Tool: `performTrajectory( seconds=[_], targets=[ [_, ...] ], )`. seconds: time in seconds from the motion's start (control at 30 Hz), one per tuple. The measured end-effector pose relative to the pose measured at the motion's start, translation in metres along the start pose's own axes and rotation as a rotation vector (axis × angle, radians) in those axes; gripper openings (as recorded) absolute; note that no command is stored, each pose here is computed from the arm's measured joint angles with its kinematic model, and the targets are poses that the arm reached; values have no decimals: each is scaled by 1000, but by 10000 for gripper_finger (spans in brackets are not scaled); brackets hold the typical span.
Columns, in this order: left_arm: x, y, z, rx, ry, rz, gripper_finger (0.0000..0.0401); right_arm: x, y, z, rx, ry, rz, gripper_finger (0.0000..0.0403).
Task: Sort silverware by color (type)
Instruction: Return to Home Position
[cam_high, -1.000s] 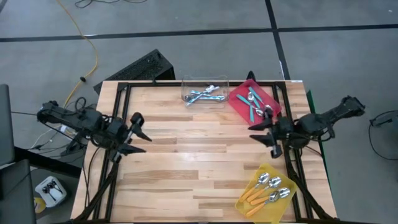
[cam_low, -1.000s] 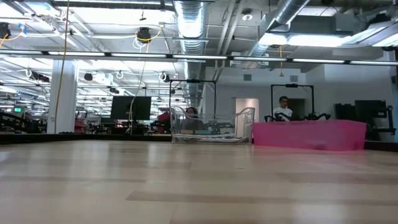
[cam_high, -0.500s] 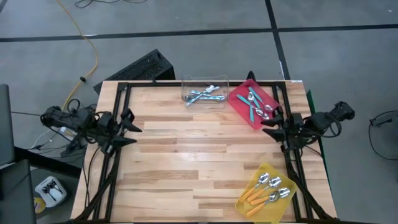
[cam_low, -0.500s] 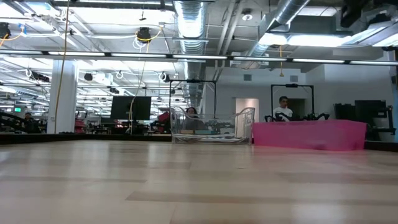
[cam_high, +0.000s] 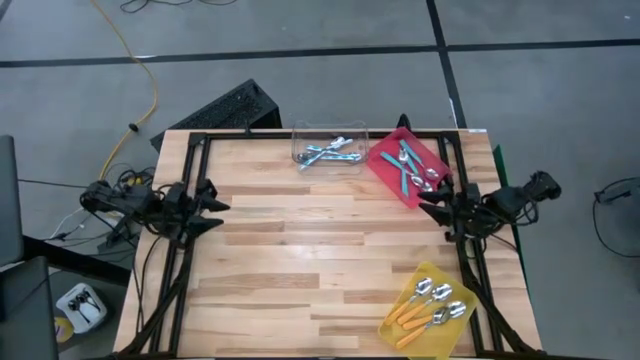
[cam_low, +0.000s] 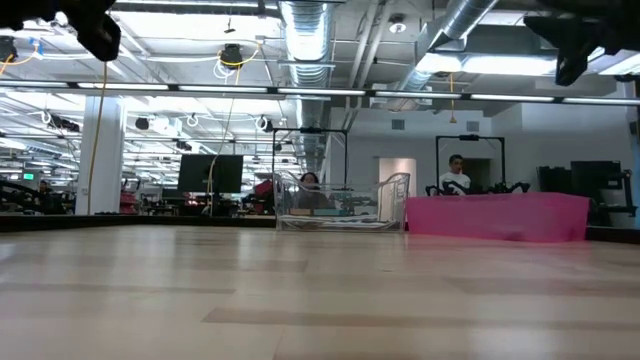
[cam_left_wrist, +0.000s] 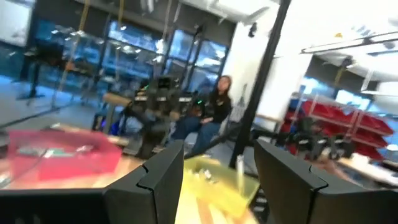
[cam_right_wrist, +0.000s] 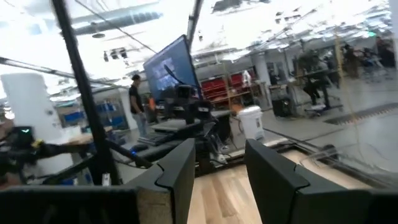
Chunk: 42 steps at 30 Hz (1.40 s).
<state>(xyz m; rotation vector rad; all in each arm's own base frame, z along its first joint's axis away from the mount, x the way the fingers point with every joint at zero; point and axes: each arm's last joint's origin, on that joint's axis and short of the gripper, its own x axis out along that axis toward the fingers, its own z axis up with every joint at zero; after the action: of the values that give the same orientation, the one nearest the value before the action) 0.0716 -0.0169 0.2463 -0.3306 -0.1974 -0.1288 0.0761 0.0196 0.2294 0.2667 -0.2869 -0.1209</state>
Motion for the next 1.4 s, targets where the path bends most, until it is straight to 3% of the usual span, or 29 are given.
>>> performTrajectory(
  seconds=[0.2,0.33,0.4,0.6,0.9,1.4],
  targets=[
    [4,8,-30,-34,23,12,180,0,-3,-6,-13,37,-35,166],
    [7,16,-60,-42,11,9,180,0,-8,-37,-17,107,-60,166],
    [8,16,-62,-44,17,-1,180,0,-12,-53,-45,149,-83,166],
    [7,13,-64,3,65,-128,180,2,-13,-59,-132,226,0,166],
    [7,16,-71,53,119,-64,180,3,-15,-61,-124,247,27,166],
    [6,17,-78,135,191,-82,180,6,-16,-69,-199,320,17,166]
  ],
)
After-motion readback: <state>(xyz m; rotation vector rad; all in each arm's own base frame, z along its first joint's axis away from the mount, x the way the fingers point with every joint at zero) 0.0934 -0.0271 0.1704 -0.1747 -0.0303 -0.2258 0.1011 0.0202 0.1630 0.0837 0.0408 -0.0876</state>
